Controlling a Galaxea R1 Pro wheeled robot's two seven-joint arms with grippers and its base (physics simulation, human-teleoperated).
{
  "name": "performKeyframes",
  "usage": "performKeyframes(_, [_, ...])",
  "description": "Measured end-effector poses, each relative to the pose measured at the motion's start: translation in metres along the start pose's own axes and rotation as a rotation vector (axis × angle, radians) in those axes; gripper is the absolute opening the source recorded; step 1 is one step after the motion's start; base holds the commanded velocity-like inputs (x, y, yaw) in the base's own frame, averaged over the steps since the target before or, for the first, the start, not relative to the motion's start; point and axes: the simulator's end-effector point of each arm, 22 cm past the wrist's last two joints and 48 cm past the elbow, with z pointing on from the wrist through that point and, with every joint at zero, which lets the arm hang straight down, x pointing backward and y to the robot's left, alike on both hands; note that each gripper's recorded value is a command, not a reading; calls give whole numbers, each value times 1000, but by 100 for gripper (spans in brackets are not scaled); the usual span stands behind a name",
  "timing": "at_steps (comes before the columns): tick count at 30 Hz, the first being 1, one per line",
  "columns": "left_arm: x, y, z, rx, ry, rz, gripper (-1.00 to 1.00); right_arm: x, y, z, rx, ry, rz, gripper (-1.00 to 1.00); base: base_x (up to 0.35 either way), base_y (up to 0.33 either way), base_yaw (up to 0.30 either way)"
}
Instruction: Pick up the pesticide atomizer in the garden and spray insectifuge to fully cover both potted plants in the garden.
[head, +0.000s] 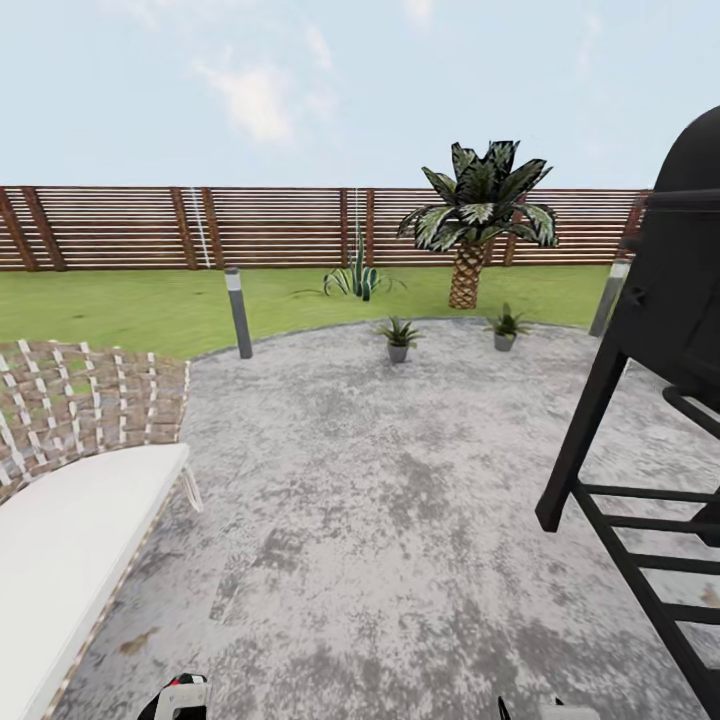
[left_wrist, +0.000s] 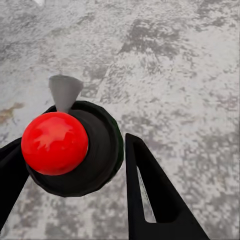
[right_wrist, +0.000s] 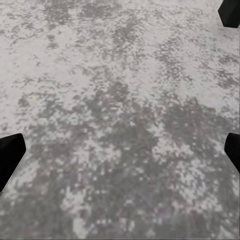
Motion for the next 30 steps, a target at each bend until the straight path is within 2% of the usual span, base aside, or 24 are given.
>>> performKeyframes(30, [0, 0, 0, 0, 0, 0, -100, 0, 0, 0, 0, 1, 0, 100, 335, 0, 0])
